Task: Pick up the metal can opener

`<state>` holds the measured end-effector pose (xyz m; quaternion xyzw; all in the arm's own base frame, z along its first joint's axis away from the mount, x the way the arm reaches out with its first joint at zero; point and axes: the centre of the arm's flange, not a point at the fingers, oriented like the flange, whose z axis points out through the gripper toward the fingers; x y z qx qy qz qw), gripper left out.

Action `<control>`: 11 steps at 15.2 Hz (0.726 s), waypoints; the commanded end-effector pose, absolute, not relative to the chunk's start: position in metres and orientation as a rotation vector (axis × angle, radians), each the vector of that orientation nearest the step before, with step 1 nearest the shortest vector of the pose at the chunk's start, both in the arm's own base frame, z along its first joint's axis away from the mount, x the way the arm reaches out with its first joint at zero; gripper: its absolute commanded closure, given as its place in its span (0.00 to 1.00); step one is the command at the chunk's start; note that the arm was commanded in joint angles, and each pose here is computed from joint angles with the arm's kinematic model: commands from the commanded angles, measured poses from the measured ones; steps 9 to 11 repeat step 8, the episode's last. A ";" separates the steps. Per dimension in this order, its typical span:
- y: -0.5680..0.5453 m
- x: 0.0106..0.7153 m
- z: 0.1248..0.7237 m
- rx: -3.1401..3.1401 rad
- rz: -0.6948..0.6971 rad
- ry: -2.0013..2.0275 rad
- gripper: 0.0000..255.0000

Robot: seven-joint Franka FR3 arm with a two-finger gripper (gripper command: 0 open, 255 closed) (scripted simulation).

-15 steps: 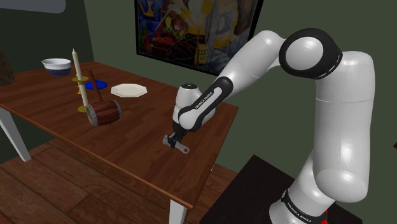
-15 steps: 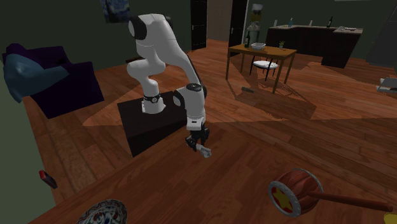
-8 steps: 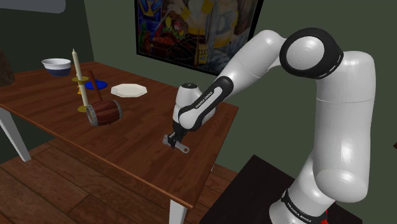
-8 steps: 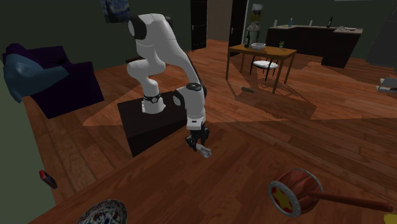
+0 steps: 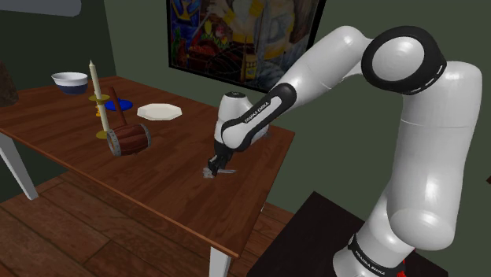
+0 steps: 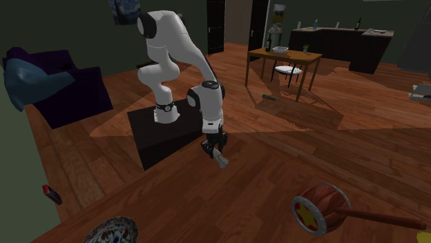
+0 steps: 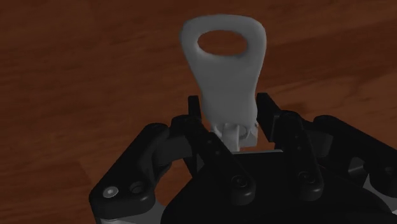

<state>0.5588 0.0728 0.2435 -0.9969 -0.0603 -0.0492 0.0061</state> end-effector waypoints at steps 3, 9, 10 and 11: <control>0.072 0.559 0.265 -3.120 -0.153 -0.189 1.00; 0.072 0.559 0.282 -3.120 -0.153 -0.189 1.00; 0.072 0.559 0.282 -3.120 -0.153 -0.189 1.00; 0.072 0.559 0.282 -3.120 -0.153 -0.189 1.00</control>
